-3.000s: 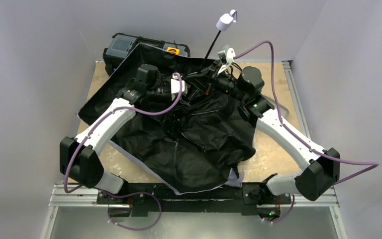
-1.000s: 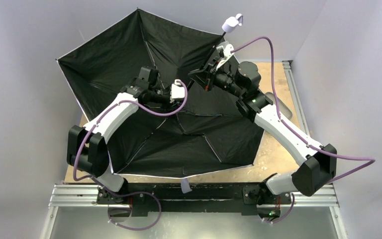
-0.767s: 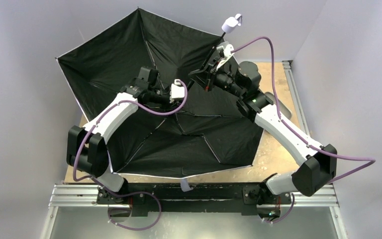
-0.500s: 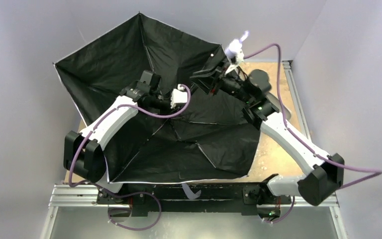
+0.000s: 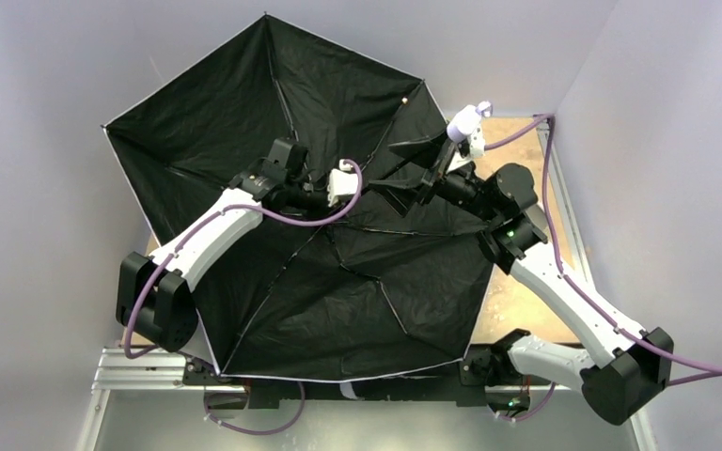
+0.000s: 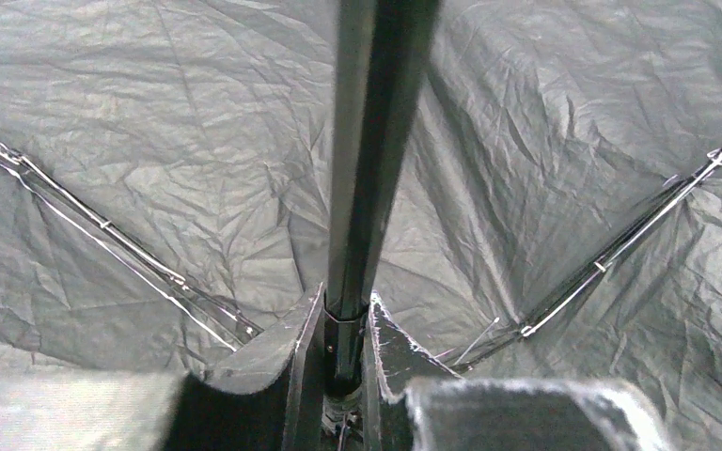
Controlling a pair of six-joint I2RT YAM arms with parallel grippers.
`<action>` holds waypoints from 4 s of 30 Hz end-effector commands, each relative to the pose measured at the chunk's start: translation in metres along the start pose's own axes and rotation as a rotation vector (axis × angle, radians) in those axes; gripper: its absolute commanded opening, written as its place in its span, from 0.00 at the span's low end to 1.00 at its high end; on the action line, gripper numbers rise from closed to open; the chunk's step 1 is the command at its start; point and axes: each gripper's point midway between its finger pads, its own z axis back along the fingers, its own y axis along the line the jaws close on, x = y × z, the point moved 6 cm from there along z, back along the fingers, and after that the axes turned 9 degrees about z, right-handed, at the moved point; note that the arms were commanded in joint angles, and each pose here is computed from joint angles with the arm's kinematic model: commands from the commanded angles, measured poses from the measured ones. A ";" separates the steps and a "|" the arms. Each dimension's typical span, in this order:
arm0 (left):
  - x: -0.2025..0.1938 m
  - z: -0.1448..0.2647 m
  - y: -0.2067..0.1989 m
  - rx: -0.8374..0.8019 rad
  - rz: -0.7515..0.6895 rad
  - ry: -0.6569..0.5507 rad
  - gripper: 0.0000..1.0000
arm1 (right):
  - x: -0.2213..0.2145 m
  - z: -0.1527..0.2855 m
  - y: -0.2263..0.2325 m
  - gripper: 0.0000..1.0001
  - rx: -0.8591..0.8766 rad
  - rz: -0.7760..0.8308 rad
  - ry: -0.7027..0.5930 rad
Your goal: Open the umbrella
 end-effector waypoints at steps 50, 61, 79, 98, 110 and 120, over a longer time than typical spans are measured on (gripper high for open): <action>0.171 0.216 0.072 0.811 -1.380 0.099 0.00 | 0.090 0.022 -0.053 0.95 -0.025 -0.181 0.167; 0.172 0.207 0.091 0.810 -1.485 0.203 0.00 | 0.035 -0.015 -0.009 0.94 0.259 -0.293 0.429; 0.207 0.239 0.101 0.963 -1.603 0.337 0.00 | -0.042 -0.008 0.023 0.76 0.441 -0.349 0.789; 0.205 0.267 0.141 1.078 -1.583 0.485 0.00 | -0.090 0.035 0.022 0.06 0.512 -0.332 1.001; 0.176 0.322 0.211 1.246 -1.459 0.757 0.00 | -0.093 0.061 0.024 0.00 0.515 -0.292 1.092; 0.175 0.403 0.245 1.436 -1.380 0.951 0.00 | -0.091 0.069 0.024 0.00 0.513 -0.288 1.085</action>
